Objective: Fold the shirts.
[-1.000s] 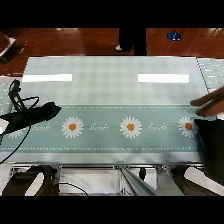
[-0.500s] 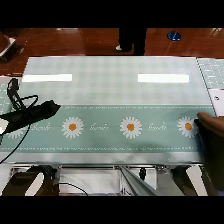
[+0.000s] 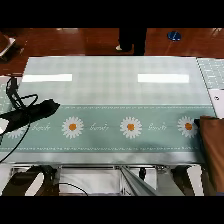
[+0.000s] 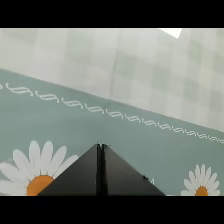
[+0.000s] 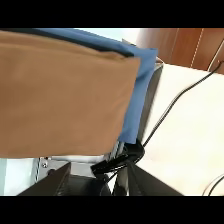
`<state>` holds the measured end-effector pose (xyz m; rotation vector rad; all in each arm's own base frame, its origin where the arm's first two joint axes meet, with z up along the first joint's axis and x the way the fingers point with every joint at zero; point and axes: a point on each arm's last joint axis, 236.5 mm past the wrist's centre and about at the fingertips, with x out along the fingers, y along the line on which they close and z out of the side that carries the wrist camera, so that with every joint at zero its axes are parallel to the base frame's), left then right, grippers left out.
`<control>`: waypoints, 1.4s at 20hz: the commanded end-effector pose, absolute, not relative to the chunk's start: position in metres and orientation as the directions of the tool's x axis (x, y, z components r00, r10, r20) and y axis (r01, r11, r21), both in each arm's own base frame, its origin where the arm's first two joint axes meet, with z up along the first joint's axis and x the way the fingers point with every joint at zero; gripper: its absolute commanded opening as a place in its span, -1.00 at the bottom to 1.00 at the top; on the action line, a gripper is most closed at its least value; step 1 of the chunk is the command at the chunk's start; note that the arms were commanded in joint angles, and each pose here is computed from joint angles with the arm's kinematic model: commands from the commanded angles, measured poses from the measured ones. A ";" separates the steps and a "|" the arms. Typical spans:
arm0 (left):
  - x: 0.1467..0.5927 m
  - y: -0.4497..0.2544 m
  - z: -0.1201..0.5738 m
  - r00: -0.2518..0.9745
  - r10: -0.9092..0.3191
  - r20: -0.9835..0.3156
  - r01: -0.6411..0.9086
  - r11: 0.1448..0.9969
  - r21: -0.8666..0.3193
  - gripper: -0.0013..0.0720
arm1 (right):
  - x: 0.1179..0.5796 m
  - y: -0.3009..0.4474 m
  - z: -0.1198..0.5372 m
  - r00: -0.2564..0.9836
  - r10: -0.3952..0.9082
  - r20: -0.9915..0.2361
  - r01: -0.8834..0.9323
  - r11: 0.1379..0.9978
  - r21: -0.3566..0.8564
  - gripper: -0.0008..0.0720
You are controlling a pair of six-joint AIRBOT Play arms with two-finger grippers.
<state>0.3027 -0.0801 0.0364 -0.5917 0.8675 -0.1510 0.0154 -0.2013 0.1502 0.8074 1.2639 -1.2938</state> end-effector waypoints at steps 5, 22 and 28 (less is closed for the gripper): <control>0.364 -0.076 0.122 0.758 -0.342 -0.555 0.029 0.868 -0.496 -0.90 | 0.236 -0.210 0.204 0.409 -0.247 -0.878 0.721 0.678 0.145 -0.91; 0.396 -0.158 0.051 0.369 -0.378 -0.849 0.245 0.921 -0.304 -0.90 | 0.414 0.060 0.011 0.333 -0.015 -0.943 0.041 0.999 -0.001 -0.91; 0.396 -0.158 0.049 0.366 -0.378 -0.850 0.244 0.921 -0.304 -0.90 | 0.414 0.060 0.011 0.334 -0.017 -0.943 0.041 0.999 -0.004 -0.91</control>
